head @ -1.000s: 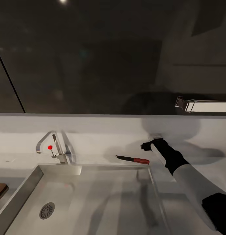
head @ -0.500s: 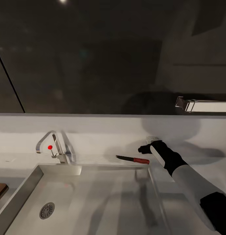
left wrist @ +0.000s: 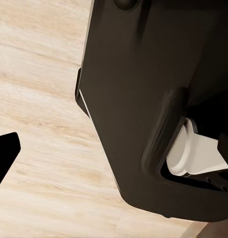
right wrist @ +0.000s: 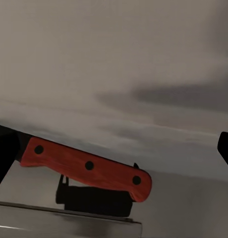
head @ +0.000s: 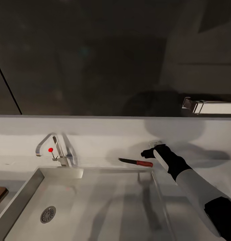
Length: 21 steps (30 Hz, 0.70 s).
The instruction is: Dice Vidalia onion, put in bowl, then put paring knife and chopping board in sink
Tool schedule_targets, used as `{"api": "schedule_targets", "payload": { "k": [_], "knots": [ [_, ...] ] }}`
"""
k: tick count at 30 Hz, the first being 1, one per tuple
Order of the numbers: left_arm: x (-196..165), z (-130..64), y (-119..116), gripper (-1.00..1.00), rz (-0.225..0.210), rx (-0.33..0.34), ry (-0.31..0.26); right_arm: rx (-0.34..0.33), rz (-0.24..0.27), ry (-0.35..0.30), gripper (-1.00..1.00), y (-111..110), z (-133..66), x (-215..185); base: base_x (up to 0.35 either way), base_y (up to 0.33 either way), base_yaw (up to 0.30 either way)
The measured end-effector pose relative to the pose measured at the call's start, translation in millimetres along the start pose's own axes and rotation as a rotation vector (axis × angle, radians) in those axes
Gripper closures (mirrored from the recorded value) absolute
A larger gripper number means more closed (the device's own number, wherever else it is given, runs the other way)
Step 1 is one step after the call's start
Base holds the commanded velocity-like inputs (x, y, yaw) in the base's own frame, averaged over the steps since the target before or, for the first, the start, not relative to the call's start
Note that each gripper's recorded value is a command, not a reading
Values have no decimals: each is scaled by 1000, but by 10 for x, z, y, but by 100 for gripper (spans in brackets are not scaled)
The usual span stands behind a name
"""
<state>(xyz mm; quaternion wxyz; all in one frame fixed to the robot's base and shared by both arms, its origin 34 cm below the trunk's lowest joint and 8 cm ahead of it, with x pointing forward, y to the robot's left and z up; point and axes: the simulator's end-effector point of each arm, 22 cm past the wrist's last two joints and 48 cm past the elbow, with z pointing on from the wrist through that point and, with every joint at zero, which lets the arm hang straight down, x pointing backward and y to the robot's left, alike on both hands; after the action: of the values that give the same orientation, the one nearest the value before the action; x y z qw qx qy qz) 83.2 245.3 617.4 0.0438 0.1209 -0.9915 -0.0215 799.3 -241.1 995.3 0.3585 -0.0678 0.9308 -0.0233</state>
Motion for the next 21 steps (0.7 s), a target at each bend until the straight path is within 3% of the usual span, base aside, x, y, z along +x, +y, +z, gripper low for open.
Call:
{"api": "schedule_targets", "payload": {
  "k": [21],
  "knots": [
    [124,1,31,-100,1,-8,32,-8,-1,35,-100,36,168,163,0,0,0]
  ]
}}
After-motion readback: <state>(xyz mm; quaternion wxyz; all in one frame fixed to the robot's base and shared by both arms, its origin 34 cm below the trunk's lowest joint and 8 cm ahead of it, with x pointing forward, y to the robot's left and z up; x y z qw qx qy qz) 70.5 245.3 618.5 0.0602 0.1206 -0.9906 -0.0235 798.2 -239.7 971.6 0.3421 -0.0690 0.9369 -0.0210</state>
